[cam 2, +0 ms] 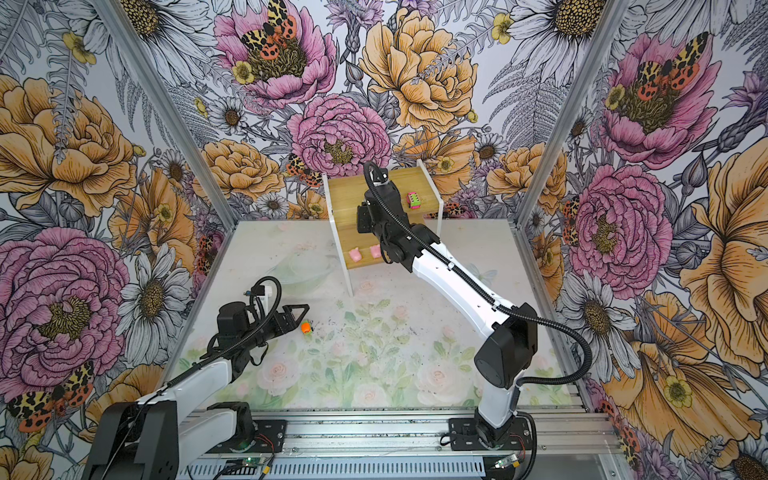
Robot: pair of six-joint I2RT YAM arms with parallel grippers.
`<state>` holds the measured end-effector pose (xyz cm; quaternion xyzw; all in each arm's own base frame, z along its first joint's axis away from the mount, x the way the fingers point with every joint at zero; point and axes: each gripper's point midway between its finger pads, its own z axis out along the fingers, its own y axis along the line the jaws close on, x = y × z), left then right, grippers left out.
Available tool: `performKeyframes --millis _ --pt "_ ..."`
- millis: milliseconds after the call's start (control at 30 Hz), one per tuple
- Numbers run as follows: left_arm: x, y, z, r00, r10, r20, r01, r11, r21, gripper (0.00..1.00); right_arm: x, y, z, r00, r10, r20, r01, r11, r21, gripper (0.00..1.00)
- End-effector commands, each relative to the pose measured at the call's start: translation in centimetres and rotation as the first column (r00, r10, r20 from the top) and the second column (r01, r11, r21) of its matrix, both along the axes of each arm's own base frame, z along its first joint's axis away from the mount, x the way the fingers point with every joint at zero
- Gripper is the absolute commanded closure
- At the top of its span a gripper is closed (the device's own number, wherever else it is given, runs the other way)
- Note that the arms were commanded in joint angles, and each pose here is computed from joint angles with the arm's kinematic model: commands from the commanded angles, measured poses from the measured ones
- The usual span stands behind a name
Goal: Place and organize the plastic toys onto the shelf
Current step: 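Lower the green car onto the upper shelf and open the right gripper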
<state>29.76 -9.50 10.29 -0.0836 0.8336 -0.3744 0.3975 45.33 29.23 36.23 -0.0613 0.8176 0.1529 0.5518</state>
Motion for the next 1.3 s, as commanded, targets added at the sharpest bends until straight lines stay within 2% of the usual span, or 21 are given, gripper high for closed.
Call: performKeyframes --millis 0,567,833,1267 --pt "0.5 -0.3 1.3 0.999 -0.02 0.041 0.02 1.0 -0.008 0.01 -0.6 -0.6 0.4 1.0 0.0 -0.002 0.0 1.0 0.007 0.65" --pt "0.5 -0.4 1.4 0.999 -0.023 0.045 0.023 1.0 -0.008 0.01 -1.4 -1.0 0.9 1.0 0.007 0.004 -0.007 1.0 0.007 0.57" --pt "0.4 -0.4 1.4 0.999 -0.024 0.045 0.024 1.0 -0.009 0.01 -1.3 -0.7 0.5 1.0 0.016 -0.003 -0.016 1.0 0.005 0.58" --pt "0.4 -0.5 1.5 0.999 -0.025 0.047 0.026 1.0 -0.008 0.01 -3.5 -1.0 0.7 0.999 0.054 -0.01 -0.053 0.998 0.019 0.47"
